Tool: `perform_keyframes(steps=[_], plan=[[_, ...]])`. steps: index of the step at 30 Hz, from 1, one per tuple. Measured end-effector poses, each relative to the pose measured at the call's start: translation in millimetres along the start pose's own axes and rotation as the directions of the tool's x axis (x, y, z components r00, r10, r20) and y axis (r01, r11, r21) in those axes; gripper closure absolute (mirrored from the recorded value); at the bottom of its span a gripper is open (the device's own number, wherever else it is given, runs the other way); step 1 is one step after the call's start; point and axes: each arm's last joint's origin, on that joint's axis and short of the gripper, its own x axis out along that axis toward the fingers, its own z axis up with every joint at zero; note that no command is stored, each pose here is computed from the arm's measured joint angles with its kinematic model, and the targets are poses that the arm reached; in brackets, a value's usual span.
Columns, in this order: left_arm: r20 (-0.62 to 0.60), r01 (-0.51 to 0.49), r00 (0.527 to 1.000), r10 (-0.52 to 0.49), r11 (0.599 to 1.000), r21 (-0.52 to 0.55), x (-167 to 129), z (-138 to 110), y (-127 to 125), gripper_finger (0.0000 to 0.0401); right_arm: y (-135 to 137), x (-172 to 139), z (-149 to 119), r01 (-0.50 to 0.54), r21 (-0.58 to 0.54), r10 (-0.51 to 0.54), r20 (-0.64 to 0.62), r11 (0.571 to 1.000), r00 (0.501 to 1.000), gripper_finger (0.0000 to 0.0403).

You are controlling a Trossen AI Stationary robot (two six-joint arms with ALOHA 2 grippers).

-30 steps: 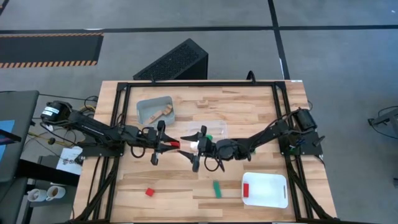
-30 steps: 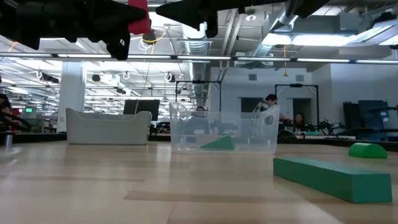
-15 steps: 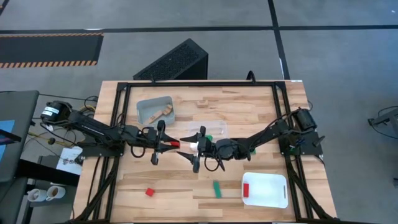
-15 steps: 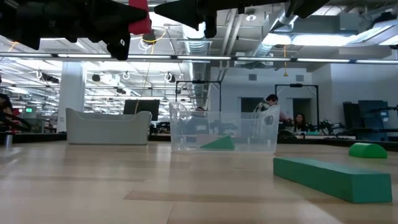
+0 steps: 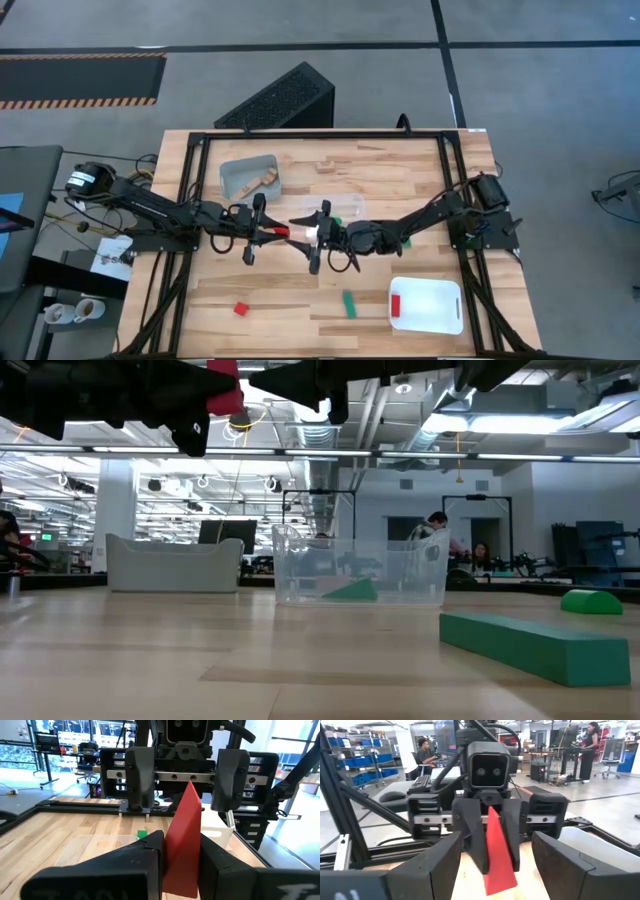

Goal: Sort & place blocks by color
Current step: Put the top red block into the white bin

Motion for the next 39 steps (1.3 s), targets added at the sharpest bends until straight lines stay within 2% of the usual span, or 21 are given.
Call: perform_keyframes(steps=[11,19,29,33,39], plan=[[0.001,-0.001,1.0,0.001,1.0,-0.002,0,0,0,0.0359,-3,1,0,-0.004,0.005,0.004,0.001,1.0,1.0,0.0175],[0.017,0.021,1.0,-0.02,1.0,-0.022,0,2,-1,0.0359,-18,9,0,-0.047,0.078,0.048,-0.014,0.996,0.999,0.0194],[-0.058,0.013,0.998,-0.015,1.0,-0.022,10,10,-3,0.0359,-19,9,0,-0.046,0.046,0.047,-0.02,0.998,0.999,0.0201],[-0.064,0.002,0.998,-0.004,0.999,-0.037,10,9,-3,0.0359,-18,9,0,-0.048,0.038,0.049,-0.02,0.998,0.999,0.0233],[-0.068,-0.008,0.998,0.004,0.998,-0.056,10,9,-2,0.0359,-18,9,0,-0.054,0.028,0.054,-0.019,0.998,0.998,0.0329]])
